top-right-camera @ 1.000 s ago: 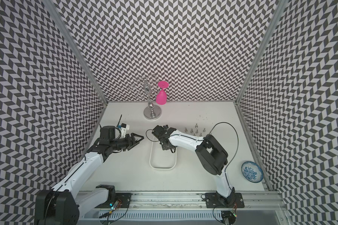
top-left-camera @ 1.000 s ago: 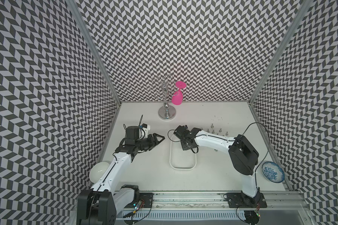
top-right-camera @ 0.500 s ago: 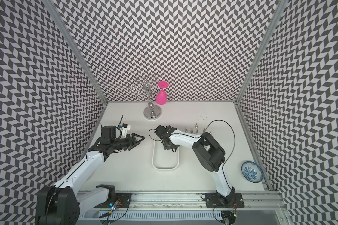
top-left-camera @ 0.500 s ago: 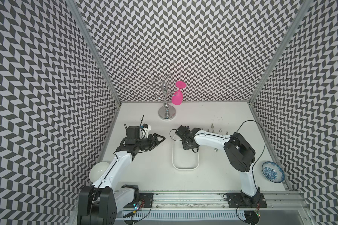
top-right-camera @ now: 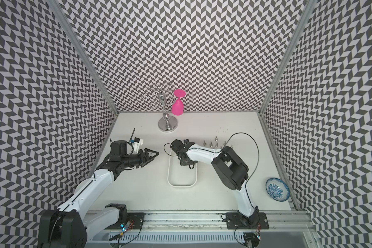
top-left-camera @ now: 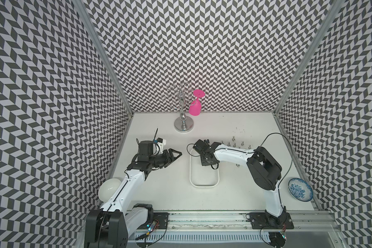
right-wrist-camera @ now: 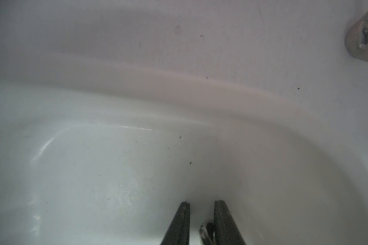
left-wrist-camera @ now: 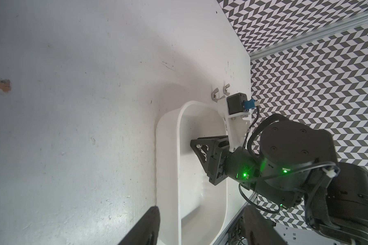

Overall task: Take out the wing nut from the storage box
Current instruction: Pick up the wing nut from the storage box.

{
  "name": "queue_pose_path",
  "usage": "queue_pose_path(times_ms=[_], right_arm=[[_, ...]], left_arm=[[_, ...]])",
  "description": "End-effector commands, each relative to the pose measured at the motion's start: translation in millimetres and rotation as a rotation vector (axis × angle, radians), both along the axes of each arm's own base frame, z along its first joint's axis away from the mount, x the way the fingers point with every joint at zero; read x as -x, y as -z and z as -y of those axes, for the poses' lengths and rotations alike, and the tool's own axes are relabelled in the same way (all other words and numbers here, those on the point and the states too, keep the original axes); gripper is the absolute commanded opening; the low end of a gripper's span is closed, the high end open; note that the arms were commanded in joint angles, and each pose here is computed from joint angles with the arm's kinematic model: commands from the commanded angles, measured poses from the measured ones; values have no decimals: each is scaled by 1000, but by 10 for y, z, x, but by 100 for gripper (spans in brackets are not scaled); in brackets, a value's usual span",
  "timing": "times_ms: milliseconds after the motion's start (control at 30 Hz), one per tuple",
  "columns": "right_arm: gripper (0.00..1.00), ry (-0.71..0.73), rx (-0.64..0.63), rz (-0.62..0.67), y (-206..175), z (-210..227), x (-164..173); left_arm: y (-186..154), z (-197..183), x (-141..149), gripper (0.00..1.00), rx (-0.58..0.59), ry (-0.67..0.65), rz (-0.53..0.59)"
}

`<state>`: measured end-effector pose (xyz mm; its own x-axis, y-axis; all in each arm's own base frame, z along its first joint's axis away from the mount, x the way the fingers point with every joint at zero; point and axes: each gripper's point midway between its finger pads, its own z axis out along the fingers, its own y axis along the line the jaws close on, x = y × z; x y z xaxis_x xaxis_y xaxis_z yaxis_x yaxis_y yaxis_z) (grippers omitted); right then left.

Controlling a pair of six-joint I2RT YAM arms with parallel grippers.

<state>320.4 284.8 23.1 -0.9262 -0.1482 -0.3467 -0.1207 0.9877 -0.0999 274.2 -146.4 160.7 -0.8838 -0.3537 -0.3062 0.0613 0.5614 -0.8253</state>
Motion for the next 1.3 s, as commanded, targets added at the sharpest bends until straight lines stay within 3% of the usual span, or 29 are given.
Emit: queue_pose_path(times_ms=[0, 300, 400, 767, 1000, 1100, 1267], right_arm=[[20, 11, 90, -60, 133, 245, 200], [0, 9, 132, -43, 170, 336, 183], [0, 6, 108, -32, 106, 259, 146], [0, 42, -131, 153, -1069, -8, -94], [0, 156, -87, 214, -1241, 709, -275], [0, 190, -84, 203, -1130, 1000, -327], [0, 191, -102, 162, -772, 1181, -348]], left_arm=[[-29, -9, 25, 66, 11, -4, 25], [-29, -14, 82, 66, 16, -6, 32], [-43, -14, 86, 66, 17, -8, 36], [-522, 175, 27, 65, 18, 66, 168], [-741, 822, 49, 63, 56, 214, 203], [-800, 1194, 73, 63, 67, 298, 217], [-597, 1686, 31, 62, 63, 400, 157]])
